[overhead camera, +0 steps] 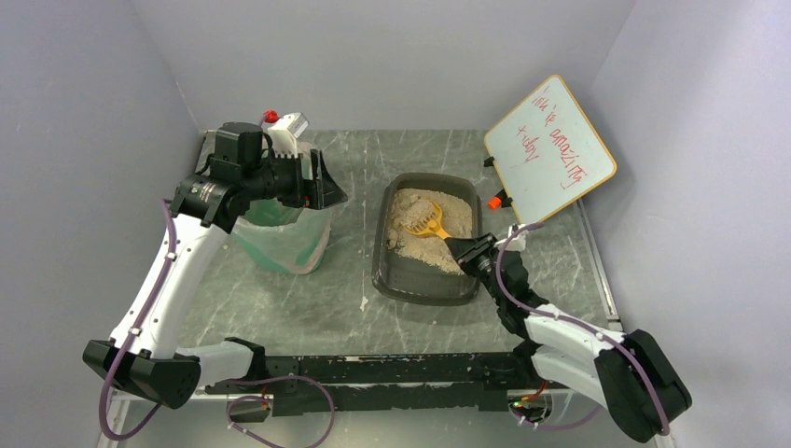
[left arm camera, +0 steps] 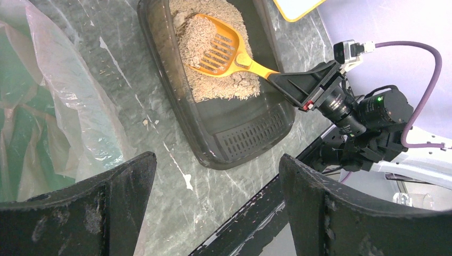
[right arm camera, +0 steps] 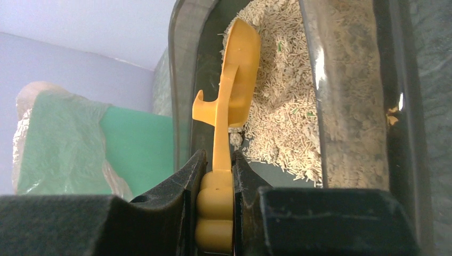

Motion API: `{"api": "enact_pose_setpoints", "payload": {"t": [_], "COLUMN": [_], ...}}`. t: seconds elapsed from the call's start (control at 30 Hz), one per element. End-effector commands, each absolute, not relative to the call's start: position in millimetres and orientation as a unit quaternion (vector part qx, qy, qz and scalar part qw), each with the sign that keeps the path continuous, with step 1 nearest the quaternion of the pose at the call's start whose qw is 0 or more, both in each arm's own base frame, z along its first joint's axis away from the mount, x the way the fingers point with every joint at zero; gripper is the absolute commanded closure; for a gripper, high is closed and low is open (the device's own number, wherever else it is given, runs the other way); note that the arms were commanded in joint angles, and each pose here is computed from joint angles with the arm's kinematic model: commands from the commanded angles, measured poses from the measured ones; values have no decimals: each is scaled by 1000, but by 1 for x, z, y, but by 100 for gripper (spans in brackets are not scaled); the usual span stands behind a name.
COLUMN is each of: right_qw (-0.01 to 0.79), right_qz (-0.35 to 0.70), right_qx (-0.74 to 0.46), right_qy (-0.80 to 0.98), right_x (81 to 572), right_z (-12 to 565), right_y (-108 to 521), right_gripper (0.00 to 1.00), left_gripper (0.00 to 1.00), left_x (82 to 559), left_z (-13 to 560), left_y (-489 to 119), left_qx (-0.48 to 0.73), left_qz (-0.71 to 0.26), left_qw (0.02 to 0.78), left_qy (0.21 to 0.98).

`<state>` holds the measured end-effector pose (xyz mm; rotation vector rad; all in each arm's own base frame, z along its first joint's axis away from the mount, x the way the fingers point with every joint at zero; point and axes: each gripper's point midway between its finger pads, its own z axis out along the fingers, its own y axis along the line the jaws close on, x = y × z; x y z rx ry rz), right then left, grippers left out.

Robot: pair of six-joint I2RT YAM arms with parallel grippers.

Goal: Clean the litter box

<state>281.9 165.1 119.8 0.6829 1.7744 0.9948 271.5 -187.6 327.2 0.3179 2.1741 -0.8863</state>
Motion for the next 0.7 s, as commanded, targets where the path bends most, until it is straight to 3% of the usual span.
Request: {"api": "enact_pose_setpoints", "payload": {"t": [0.0, 0.67], "right_qw": [493, 498], "right_qz": [418, 514], "right_qx": [291, 281], "right_qy": [705, 639], "right_x": [280, 242], "right_z": [131, 181], "right_y": [157, 149], "right_gripper": [100, 100], "left_gripper": [10, 10], "left_x": [272, 273], "left_z": [343, 361], "left_y": [-189, -181], "left_qx": [132, 139], "left_qz": [-351, -328], "left_qw": [405, 430], "left_qy": [834, 830]}}
